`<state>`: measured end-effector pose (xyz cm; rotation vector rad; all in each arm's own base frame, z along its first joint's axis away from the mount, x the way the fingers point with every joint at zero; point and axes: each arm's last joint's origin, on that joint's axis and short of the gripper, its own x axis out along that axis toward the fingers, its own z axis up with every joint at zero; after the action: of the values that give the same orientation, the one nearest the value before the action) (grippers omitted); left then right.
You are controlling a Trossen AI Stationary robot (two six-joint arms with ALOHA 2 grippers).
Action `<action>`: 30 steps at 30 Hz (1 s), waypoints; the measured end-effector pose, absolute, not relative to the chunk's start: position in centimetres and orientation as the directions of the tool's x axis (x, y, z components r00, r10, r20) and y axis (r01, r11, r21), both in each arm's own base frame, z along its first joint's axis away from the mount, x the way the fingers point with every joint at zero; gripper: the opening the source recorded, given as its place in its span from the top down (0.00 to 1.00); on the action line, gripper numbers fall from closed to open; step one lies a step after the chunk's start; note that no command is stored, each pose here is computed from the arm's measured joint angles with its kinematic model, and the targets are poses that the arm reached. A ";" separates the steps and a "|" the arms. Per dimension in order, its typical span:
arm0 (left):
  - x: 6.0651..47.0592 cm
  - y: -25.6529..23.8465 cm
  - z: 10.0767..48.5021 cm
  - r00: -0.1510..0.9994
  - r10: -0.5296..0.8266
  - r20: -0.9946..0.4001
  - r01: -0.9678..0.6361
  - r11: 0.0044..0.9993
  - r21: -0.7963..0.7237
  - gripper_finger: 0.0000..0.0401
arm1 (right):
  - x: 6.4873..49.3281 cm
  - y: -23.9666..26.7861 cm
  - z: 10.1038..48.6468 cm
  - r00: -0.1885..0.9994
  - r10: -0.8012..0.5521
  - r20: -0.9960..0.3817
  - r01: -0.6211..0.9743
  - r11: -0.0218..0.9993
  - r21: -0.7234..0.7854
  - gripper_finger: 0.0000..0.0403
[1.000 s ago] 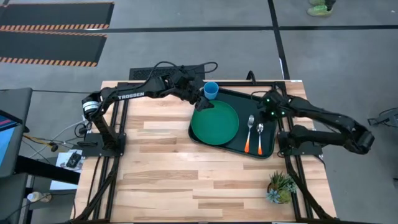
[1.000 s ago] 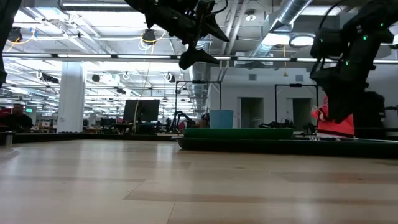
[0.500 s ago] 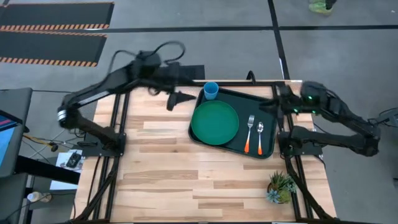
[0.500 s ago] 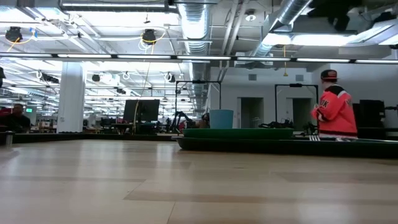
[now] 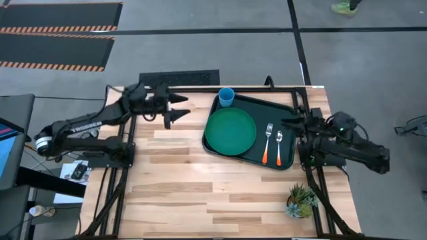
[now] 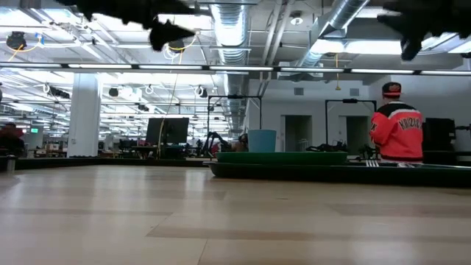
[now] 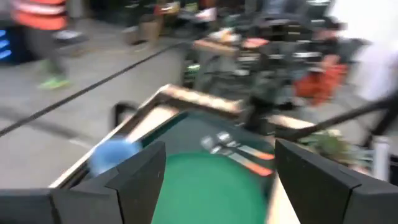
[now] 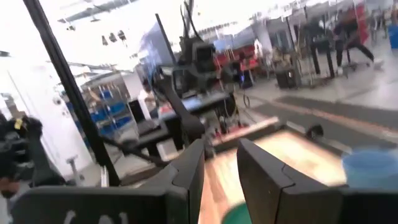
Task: Pick and place plate/cup/fork/spoon on tray
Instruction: Return to Home Position
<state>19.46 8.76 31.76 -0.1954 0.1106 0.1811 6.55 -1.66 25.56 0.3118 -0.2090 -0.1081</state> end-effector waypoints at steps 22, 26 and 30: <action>12.5 4.3 19.3 0.954 0.128 0.271 -0.024 0.935 -0.355 0.29 | 9.2 -2.0 18.9 0.968 -0.087 0.237 -0.008 0.928 0.372 0.70; 12.2 3.7 19.3 0.964 0.100 0.248 0.003 0.924 -0.382 0.29 | 9.2 -2.1 18.9 0.966 -0.093 0.241 -0.003 0.928 0.372 0.70; 10.8 2.8 21.3 0.908 -0.041 0.417 0.183 0.934 -0.306 0.29 | 9.2 -2.1 18.9 0.966 -0.093 0.240 -0.005 0.926 0.378 0.70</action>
<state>10.82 2.84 21.26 -0.3477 -0.4177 -0.1182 9.18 -2.08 18.90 0.3862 -0.2576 -0.0456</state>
